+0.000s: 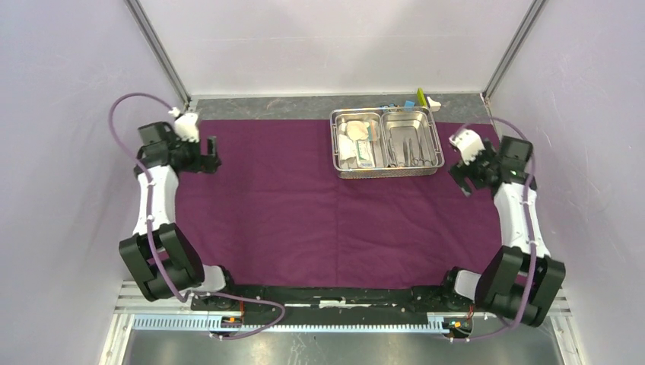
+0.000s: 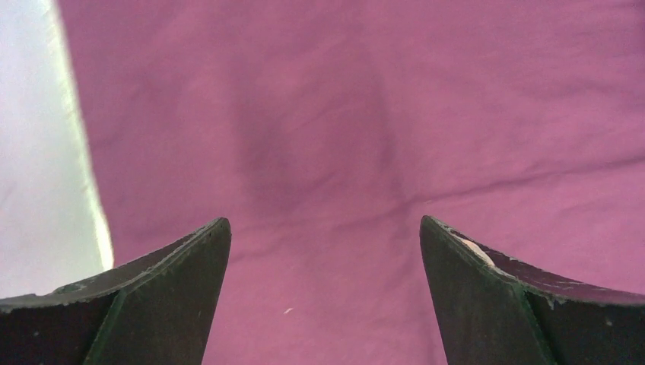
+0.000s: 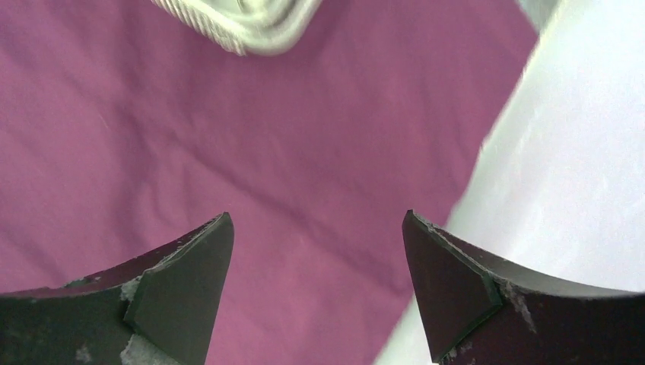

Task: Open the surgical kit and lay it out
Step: Pick up the medical item from the container.

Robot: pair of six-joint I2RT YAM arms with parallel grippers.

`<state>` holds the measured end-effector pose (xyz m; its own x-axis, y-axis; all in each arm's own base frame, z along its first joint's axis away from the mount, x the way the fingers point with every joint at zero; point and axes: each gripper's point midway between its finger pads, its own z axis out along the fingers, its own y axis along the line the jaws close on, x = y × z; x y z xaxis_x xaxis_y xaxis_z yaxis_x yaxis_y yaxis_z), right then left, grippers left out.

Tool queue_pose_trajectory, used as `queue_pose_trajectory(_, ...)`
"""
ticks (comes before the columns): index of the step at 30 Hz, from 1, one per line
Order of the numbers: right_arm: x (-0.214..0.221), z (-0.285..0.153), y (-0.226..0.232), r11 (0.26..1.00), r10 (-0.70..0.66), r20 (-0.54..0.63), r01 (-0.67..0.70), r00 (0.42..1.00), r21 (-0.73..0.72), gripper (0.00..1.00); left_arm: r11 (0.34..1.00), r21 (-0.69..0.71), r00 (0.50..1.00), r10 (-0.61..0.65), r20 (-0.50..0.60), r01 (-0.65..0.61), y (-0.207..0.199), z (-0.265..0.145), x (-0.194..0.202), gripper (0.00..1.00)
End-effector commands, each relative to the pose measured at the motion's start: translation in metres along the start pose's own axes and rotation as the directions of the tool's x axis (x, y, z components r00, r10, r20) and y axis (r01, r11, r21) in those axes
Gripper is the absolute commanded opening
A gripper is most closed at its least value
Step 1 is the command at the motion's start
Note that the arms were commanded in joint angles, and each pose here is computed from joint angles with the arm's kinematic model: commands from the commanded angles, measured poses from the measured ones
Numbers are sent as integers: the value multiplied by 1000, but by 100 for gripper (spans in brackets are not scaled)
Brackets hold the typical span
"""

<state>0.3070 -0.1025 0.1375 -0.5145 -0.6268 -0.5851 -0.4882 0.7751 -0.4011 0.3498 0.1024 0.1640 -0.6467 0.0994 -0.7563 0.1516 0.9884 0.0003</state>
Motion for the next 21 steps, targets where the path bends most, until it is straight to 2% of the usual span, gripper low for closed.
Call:
queue_pose_trajectory(1,-87,25,-7,992,114,189,-120,975,23,88,995,94,996,-23,83,15,-58,11,-39,100)
queue_pose_trajectory(6,-165,62,16,998,57,271,-53,961,-22,85,980,182,992,61,114,-81,-126,33,-70,100)
queue_pose_trajectory(8,-197,73,31,999,25,306,-10,952,-51,85,974,207,989,69,133,-96,-140,40,-81,100)
queue_pose_trajectory(10,-222,82,44,997,8,340,20,940,-78,84,954,278,988,82,130,-115,-169,46,-86,100)
queue_pose_trajectory(14,-265,98,76,985,-73,386,128,920,-118,84,933,345,992,72,100,-102,-187,56,-82,100)
queue_pose_trajectory(21,-308,144,117,954,-249,344,291,905,-75,83,916,392,996,82,36,-89,-196,76,-61,100)
